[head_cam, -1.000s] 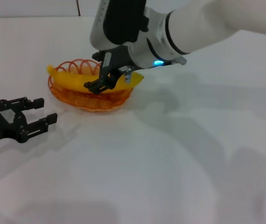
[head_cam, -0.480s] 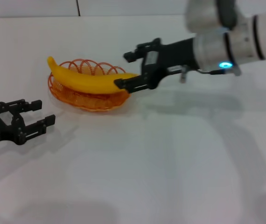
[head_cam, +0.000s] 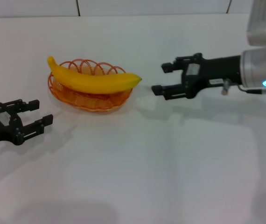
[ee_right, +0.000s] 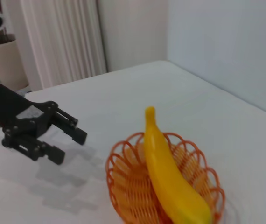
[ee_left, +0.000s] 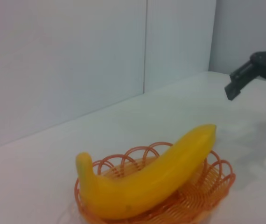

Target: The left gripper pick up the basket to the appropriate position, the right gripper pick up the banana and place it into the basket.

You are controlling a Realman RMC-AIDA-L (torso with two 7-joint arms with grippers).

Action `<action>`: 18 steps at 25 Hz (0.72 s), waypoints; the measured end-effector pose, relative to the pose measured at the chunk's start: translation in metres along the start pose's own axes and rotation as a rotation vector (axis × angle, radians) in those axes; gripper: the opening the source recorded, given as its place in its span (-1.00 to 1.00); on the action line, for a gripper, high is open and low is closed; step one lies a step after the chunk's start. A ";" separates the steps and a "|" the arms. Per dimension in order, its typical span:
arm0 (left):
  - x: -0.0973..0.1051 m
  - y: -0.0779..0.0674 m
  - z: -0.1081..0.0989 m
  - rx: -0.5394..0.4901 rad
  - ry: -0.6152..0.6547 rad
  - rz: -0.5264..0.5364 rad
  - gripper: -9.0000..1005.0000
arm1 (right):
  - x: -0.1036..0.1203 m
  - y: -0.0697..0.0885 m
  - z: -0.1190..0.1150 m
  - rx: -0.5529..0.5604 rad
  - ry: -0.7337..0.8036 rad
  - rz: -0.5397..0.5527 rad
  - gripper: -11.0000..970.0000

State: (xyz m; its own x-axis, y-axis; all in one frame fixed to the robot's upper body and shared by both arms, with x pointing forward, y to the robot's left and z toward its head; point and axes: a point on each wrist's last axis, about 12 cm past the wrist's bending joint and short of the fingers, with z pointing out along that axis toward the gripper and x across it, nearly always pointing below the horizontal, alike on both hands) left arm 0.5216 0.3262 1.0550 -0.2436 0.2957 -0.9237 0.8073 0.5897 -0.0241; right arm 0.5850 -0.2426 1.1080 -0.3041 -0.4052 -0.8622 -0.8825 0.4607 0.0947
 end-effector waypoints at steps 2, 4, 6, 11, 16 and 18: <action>0.000 0.000 0.000 -0.002 -0.003 0.000 0.16 | 0.009 0.000 -0.005 -0.004 -0.003 0.009 0.60; -0.001 0.001 0.000 -0.005 -0.007 0.003 0.16 | 0.017 0.002 -0.010 -0.010 -0.005 0.011 0.60; 0.000 0.001 -0.001 -0.007 -0.008 0.007 0.16 | 0.024 0.003 -0.013 -0.013 -0.005 0.015 0.60; 0.001 0.000 -0.001 -0.006 -0.008 0.017 0.16 | 0.038 0.007 -0.015 -0.001 -0.017 0.007 0.60; 0.001 -0.001 -0.001 -0.005 -0.008 0.016 0.16 | 0.045 0.010 -0.013 -0.005 -0.014 0.017 0.60; 0.001 -0.001 -0.001 -0.005 -0.008 0.017 0.16 | 0.046 0.009 -0.013 -0.001 -0.015 0.019 0.60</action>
State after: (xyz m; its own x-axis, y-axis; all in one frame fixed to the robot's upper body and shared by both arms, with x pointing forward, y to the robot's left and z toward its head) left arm 0.5204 0.3265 1.0543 -0.2256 0.2993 -0.9271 0.8085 0.5884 -0.0068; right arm 0.5582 -0.2677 1.0756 -0.3152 -0.3847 -0.8676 -0.8770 0.4675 0.1113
